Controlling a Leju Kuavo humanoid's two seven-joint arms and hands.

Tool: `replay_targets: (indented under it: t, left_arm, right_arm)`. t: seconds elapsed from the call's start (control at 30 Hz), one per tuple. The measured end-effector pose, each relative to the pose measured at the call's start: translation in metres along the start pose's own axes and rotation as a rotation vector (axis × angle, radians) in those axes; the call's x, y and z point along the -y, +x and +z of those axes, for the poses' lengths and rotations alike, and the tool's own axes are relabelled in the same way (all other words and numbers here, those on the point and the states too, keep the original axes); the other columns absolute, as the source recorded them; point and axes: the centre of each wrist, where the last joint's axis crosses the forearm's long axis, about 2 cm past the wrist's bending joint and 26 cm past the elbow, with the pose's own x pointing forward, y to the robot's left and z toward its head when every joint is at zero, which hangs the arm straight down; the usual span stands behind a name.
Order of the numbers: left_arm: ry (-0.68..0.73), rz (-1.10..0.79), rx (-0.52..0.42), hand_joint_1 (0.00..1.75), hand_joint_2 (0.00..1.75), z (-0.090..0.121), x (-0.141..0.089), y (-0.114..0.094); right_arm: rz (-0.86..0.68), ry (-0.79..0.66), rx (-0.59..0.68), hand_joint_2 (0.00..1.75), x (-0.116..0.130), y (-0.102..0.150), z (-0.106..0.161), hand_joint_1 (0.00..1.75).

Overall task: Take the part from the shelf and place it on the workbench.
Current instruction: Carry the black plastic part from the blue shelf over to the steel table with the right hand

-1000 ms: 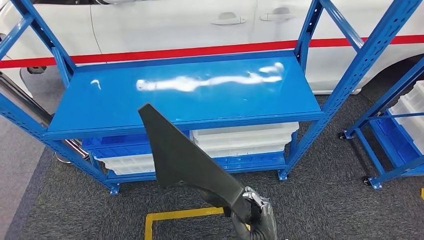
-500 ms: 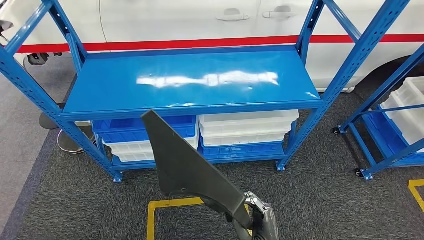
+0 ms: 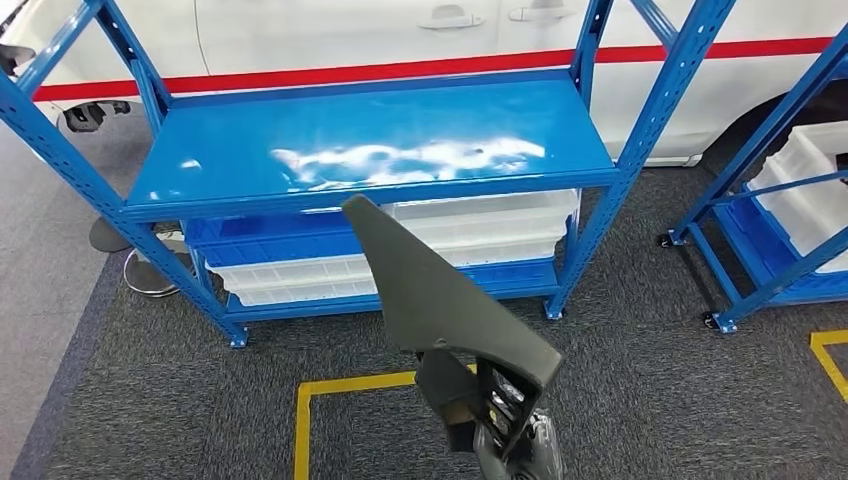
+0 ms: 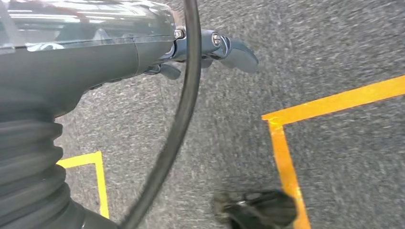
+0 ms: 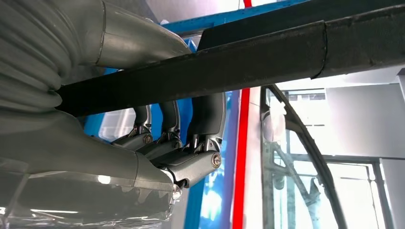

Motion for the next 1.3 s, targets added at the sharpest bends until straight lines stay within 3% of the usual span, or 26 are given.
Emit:
replay_targets:
  t: [1.3]
  left_arm:
    - [-0.018,0.011,-0.021,0.0,1.75,0.002,0.003,-0.004]
  right_arm:
    - [0.013,-0.04,-0.053,1.75,0.005,-0.003,0.013,1.75]
